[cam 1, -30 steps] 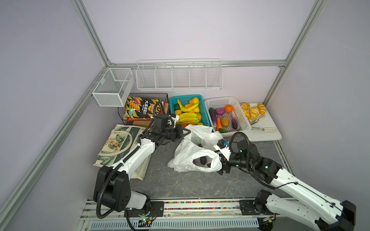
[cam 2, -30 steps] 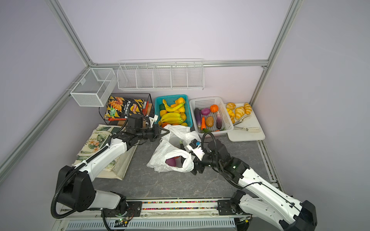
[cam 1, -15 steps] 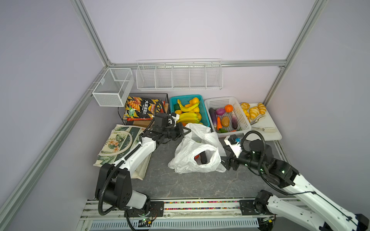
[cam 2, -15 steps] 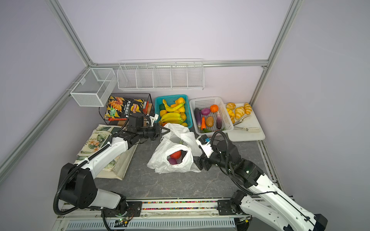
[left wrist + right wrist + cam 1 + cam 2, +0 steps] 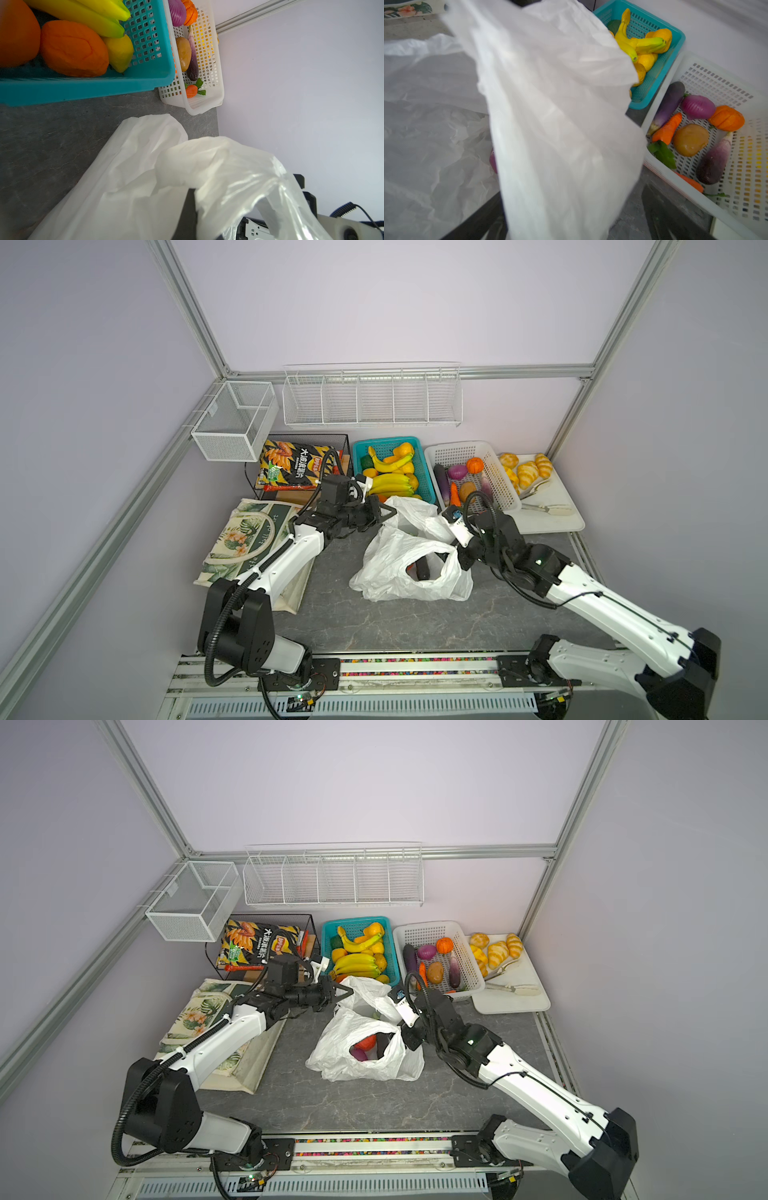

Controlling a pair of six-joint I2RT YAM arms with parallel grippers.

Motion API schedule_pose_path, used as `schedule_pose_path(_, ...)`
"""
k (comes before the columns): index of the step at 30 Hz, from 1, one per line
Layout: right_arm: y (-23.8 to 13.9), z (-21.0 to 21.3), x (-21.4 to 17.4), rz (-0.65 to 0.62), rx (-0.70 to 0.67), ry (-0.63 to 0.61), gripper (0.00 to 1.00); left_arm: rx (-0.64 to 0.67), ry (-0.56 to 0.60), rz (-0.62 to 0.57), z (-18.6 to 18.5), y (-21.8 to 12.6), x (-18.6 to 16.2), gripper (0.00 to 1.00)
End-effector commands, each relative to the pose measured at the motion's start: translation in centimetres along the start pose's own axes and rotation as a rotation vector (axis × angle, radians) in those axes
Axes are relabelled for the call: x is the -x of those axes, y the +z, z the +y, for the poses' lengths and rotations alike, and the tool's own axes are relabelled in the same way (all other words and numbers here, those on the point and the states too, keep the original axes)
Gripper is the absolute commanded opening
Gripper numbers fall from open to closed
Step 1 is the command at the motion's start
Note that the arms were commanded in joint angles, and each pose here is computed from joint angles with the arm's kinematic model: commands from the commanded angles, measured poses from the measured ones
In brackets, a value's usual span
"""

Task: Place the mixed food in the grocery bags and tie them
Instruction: 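Raise the right gripper out and pinch the white bag's handle, then lift the white bag by both handles and stand it near the baskets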

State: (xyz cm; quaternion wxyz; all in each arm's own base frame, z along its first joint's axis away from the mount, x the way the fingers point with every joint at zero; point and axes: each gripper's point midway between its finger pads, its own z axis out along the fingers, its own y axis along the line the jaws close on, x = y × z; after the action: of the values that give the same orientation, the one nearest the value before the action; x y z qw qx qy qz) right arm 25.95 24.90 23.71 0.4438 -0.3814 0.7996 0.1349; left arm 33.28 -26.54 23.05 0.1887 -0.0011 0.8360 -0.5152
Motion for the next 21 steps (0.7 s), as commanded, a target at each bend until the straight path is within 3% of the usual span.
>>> schedule_pose_path(1,-0.6,0.6,5.3,-0.170,0.050,-0.039,0.89,-0.025,0.026,-0.017,-1.2,-0.3,0.9,0.00)
schedule_pose_path(7,-1.0,-0.8,5.3,-0.156,0.042,0.085,0.34,-0.006,0.034,-0.050,-1.4,-0.5,1.8,0.02)
schedule_pose_path(8,-1.2,-0.9,5.1,-0.147,0.063,0.136,0.23,0.003,0.051,-0.071,-1.7,-0.7,2.3,0.07)
schedule_pose_path(10,-1.5,-1.1,4.8,-0.137,0.099,0.224,0.12,0.028,0.106,-0.133,-2.5,-1.9,3.3,0.21)
schedule_pose_path(14,-2.3,-1.7,4.6,-0.107,0.158,0.402,0.07,0.089,0.218,-0.335,-4.6,-6.2,5.7,0.44)
schedule_pose_path(17,-2.5,-1.9,4.3,-0.085,0.178,0.477,0.07,0.102,0.342,-0.433,-6.9,-9.4,5.5,0.54)
schedule_pose_path(21,-2.2,-2.2,3.7,-0.036,0.162,0.501,0.07,0.117,0.676,-0.380,-10.9,-10.8,0.5,0.58)
